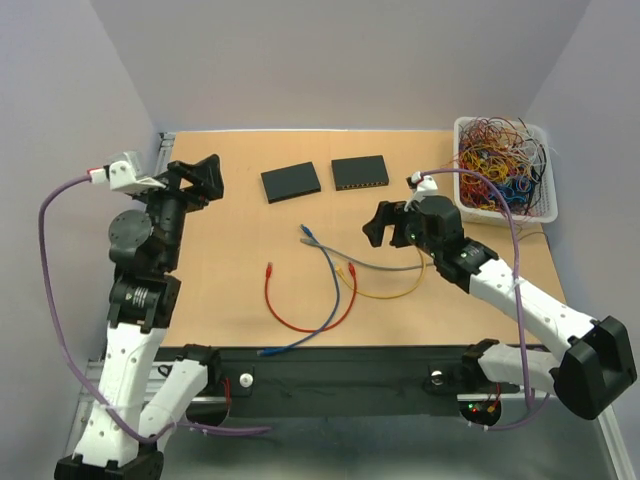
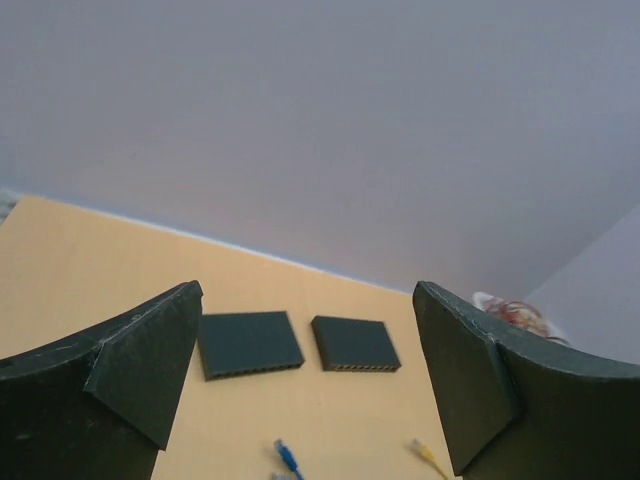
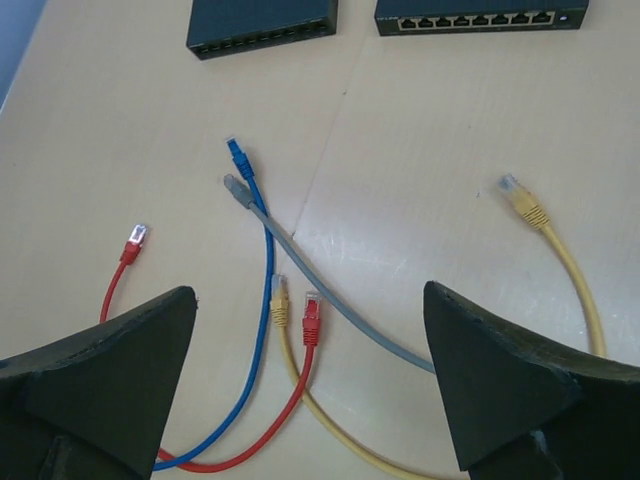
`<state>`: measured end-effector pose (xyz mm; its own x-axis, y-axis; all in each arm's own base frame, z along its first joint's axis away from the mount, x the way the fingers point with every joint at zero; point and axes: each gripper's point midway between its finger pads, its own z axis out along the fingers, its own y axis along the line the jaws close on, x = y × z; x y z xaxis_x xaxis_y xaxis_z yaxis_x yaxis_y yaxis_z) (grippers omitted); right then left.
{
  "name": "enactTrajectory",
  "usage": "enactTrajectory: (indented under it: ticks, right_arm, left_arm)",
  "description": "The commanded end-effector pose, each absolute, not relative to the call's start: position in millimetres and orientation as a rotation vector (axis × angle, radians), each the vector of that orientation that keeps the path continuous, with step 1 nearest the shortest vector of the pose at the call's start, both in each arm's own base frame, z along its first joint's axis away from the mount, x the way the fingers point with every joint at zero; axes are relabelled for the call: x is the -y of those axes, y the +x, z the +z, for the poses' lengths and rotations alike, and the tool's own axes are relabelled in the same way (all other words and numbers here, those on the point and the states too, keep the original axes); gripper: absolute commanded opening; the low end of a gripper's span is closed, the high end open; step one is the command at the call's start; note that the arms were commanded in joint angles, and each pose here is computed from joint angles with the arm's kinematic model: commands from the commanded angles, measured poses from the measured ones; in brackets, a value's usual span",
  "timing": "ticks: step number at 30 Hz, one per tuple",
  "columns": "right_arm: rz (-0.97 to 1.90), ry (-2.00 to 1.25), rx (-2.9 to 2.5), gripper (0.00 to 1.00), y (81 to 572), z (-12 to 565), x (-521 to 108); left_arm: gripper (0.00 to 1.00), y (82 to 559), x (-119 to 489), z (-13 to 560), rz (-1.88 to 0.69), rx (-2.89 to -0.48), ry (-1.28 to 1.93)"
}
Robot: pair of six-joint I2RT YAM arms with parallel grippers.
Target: Insert the plug into the switch port
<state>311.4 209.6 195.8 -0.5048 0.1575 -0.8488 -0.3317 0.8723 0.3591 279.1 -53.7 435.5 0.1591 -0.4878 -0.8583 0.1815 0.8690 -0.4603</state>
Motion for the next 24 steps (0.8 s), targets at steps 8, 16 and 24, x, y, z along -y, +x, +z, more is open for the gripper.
enactTrajectory:
  ticks: [8,16,24]
  right_arm:
    - [0.635,-0.047,-1.784,1.0,340.2,254.7,-217.1]
    - [0.697,-0.235,-1.929,1.0,351.0,209.9,-256.8]
    - [0.603,-0.472,-2.089,0.97,345.1,146.4,-317.9]
  left_arm:
    - [0.99,297.9,25.6,339.4,-0.326,-1.391,-0.411]
    - [0.98,324.0,22.1,299.2,-0.189,-1.643,-0.422]
    - [0.95,334.3,26.2,272.1,-0.124,-1.826,-0.373]
